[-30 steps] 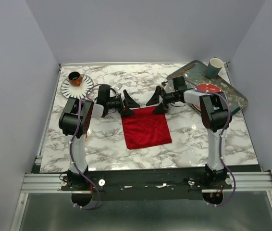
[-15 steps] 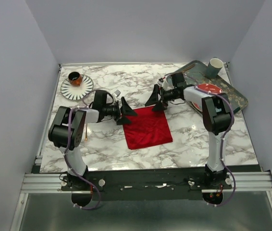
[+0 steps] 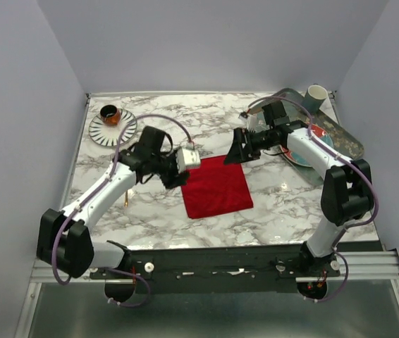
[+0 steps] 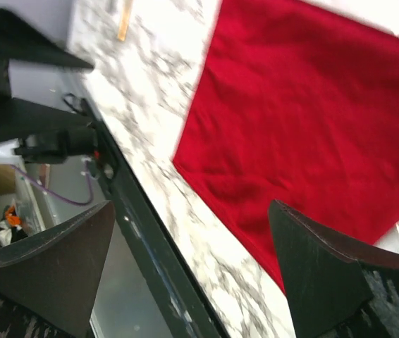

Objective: Fold the napkin into a case and place the utensils inside
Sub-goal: Smooth out the square-folded napkin at the center of the board, then pick up the top corner of the square folded napkin from the center of the board.

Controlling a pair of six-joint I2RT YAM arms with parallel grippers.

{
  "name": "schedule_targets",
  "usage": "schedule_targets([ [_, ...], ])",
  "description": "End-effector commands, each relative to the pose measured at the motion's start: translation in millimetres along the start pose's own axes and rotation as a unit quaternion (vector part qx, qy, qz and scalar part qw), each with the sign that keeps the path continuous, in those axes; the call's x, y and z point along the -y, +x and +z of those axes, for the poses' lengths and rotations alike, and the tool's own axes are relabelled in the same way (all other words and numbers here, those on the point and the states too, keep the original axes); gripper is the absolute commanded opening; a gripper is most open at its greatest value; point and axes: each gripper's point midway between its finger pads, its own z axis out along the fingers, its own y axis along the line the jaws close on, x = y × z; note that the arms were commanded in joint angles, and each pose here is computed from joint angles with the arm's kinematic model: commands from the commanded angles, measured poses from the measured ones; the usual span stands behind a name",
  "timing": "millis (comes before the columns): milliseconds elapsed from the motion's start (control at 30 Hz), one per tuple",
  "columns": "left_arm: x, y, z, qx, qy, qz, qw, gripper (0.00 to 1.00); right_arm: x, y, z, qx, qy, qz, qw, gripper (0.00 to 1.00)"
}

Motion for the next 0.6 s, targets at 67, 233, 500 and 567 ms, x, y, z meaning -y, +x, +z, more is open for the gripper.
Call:
schedule_targets([
  [67,43.5,92.6,27.4,-0.149,0.071,0.320,0.933,0.59,42.0,58.0,-11.9,-0.080,0.112,0.020,0.990,0.89],
  [233,44.3,90.2,57.0,-0.164,0.093,0.277,0.942,0.50,56.5,75.7,-14.6,-0.101,0.138,0.010,0.985,0.71],
  [500,28.8,105.1,79.7,-0.218,0.106,0.266,0.933,0.42,75.0,94.3,-15.5,-0.124,0.169,0.022,0.977,0.60],
  [567,28.6,115.0,81.4,-0.236,0.113,0.261,0.929,0.39,77.4,94.8,-15.2,-0.126,0.173,0.023,0.977,0.60],
])
